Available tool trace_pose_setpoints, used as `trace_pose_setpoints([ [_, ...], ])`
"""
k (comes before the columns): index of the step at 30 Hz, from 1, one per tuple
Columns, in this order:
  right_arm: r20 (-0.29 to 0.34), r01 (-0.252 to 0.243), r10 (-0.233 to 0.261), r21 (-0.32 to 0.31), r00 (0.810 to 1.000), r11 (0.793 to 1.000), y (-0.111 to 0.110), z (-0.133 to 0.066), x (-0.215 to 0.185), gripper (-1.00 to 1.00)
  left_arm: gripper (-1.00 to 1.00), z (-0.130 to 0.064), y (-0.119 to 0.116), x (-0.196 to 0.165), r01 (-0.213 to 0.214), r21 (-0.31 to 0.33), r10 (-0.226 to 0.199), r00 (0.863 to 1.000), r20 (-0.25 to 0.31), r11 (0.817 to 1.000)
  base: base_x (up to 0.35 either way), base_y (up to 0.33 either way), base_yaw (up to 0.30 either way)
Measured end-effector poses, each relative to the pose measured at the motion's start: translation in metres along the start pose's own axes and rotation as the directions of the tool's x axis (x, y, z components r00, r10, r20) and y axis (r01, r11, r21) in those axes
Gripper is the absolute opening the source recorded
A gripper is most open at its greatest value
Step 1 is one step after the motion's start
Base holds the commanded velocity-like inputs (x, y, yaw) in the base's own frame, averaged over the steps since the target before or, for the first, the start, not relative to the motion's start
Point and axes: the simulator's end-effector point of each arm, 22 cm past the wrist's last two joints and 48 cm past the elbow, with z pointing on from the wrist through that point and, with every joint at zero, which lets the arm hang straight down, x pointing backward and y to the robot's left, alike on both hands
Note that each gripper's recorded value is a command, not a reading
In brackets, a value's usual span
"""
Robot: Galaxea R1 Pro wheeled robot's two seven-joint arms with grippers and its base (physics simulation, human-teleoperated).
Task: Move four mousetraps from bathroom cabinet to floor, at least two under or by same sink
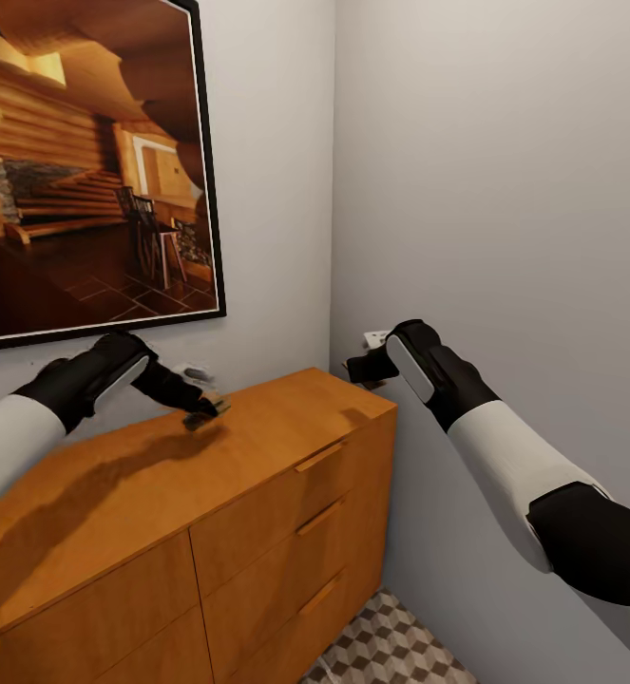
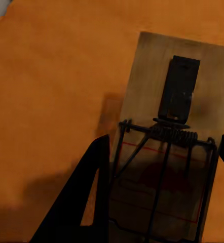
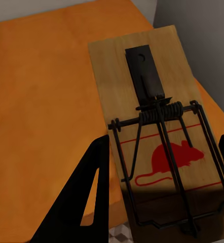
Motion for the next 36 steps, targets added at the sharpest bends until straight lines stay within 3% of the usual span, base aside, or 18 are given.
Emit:
trace_pose_setpoints([
  [2,0.000,0.000,0.000,0.000,1.000,1.000,0.000,0.000,0.000,-1.00,-1.00,-0.014,0.010,-0.010,0.047,0.015,-0.047,0.998,0.052,0.999,0.000,0.000,0.000],
  [3,0.001,0.001,-0.001,-0.001,1.000,1.000,0.001,0.000,0.000,-1.00,-1.00,-0.030,0.021,-0.022,0.086,0.026,-0.088,0.990,0.107,0.996,0.000,0.000,0.000],
  [5,0.001,0.001,-0.001,-0.002,1.000,1.000,0.001,0.000,-0.001,-1.00,-1.00,-0.047,0.032,-0.032,0.124,0.042,-0.129,0.978,0.163,0.991,0.000,0.000,0.000],
  [6,0.002,0.001,-0.001,-0.003,1.000,1.000,0.002,0.000,-0.001,-1.00,-1.00,-0.063,0.043,-0.040,0.149,0.048,-0.156,0.965,0.211,0.988,0.000,0.000,0.000],
  [10,0.002,0.002,-0.002,-0.004,1.000,1.000,0.003,0.000,-0.001,-1.00,-1.00,-0.096,0.078,-0.043,0.190,0.010,-0.186,0.942,0.280,0.982,0.000,0.000,0.000],
  [19,0.003,0.006,-0.006,-0.017,1.000,1.000,0.012,0.000,-0.002,-1.00,-1.00,-0.123,0.125,-0.022,0.236,-0.078,-0.203,0.933,0.296,0.969,0.000,0.000,0.000],
  [36,0.004,0.008,-0.008,-0.021,1.000,1.000,0.016,0.001,-0.003,-1.00,-1.00,-0.133,0.149,-0.008,0.252,-0.137,-0.205,0.936,0.286,0.958,0.000,0.000,0.000],
])
